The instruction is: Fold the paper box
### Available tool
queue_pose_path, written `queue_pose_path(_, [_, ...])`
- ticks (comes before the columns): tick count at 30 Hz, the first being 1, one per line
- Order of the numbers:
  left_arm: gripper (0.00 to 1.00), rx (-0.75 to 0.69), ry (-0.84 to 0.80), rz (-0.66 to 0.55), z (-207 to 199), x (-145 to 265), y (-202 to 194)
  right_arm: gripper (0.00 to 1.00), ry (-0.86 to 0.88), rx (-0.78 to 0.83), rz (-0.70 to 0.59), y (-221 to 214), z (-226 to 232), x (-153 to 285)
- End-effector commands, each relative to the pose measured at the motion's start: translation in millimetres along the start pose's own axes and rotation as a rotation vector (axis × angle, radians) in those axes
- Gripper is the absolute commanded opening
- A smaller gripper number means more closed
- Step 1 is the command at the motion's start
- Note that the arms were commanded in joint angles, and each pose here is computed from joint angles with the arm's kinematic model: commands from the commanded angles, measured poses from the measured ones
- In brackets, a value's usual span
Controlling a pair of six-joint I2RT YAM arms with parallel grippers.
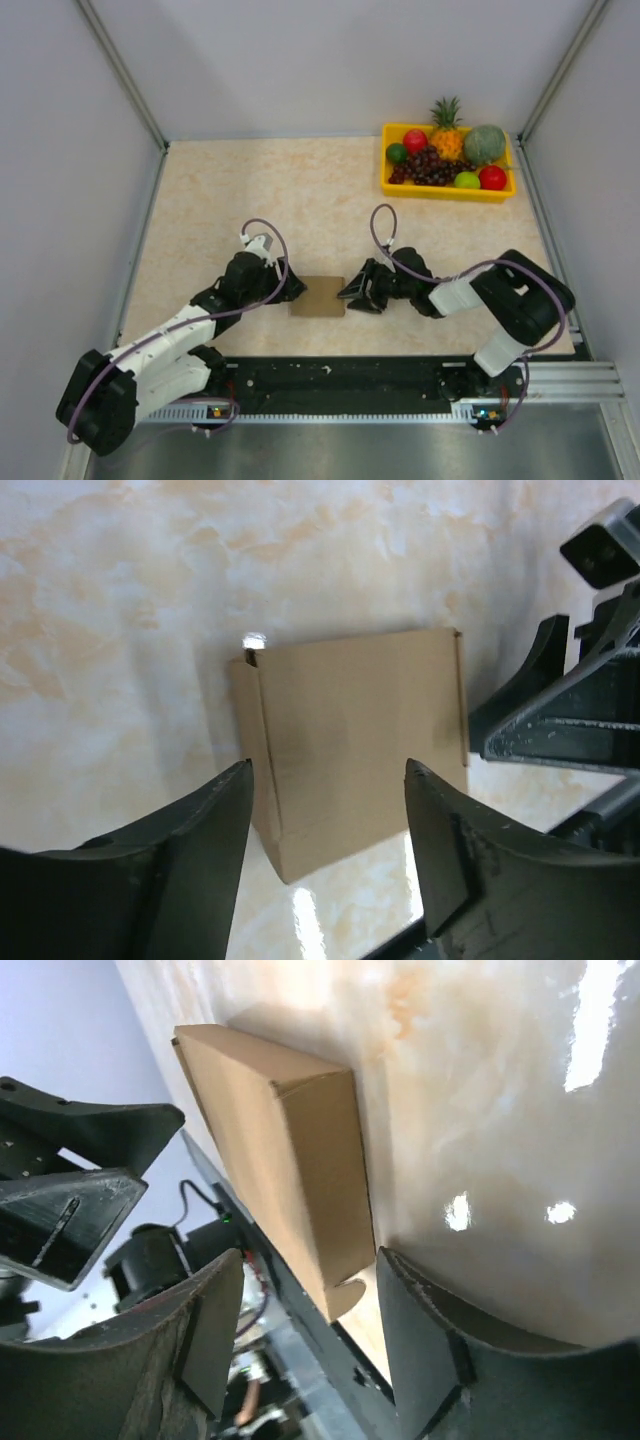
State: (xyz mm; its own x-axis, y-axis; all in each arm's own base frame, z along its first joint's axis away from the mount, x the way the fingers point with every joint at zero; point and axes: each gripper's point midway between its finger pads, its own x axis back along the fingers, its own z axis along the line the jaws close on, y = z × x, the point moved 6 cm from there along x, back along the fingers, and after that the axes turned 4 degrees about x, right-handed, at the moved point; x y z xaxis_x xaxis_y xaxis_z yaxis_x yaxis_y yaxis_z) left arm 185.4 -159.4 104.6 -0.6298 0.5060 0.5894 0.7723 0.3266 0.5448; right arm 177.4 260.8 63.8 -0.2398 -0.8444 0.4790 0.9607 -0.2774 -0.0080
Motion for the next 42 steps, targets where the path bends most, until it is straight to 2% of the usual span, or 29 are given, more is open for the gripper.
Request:
queue_pose_path(1, [0.72, -0.057, -0.087, 0.021, -14, 16, 5, 0.61, -0.196, 0.277, -0.093, 8, -14, 23])
queue_pose_path(2, [0.74, -0.062, -0.076, 0.045, -12, 19, 6, 0.63, -0.177, 0.407, -0.098, 11, -5, 29])
queue_pose_path(5, [0.83, -0.077, -0.068, 0.073, -8, 21, 5, 0.64, -0.183, 0.634, -0.002, 12, 3, 33])
queue_pose_path(8, [0.88, -0.07, -0.098, 0.096, -5, 21, -1, 0.64, -0.175, 0.769, 0.053, 16, 7, 31])
queue_pose_path(10, [0.9, -0.044, -0.09, 0.12, 1, 18, -5, 0.64, -0.149, 0.803, 0.057, 17, 11, 28])
queue_pose_path(13, [0.96, -0.009, -0.161, 0.187, 4, 10, -14, 0.64, -0.115, 0.86, 0.054, 14, 15, 21])
queue_pose_path(15, [0.96, -0.004, -0.235, 0.198, -3, 6, -13, 0.63, -0.093, 0.882, 0.083, 10, 16, 14])
queue_pose_path(18, [0.9, 0.004, -0.242, 0.279, -2, -1, -18, 0.62, -0.063, 0.892, 0.152, 2, 16, 0])
queue_pose_path(21, [0.84, 0.028, -0.292, 0.348, -4, -2, -25, 0.62, -0.056, 0.878, 0.181, -6, 21, -4])
queue_pose_path(25, [0.84, 0.061, -0.361, 0.34, -16, 11, -25, 0.61, 0.021, 0.764, 0.151, -17, 37, 7])
queue_pose_path(30, [0.84, 0.09, -0.417, 0.371, -30, 29, -22, 0.6, 0.087, 0.701, 0.157, -25, 68, 24])
queue_pose_path(35, [0.84, 0.16, -0.513, 0.41, -50, 49, -17, 0.61, 0.059, 0.54, 0.248, -34, 82, 34])
queue_pose_path(39, [0.83, 0.226, -0.483, 0.442, -57, 58, -13, 0.6, 0.087, 0.382, 0.314, -38, 87, 35])
queue_pose_path(40, [0.83, 0.269, -0.472, 0.451, -60, 59, -10, 0.6, 0.1, 0.297, 0.34, -39, 89, 37])
queue_pose_path(42, [0.81, 0.305, -0.473, 0.468, -64, 61, -9, 0.6, 0.149, 0.232, 0.333, -34, 88, 39])
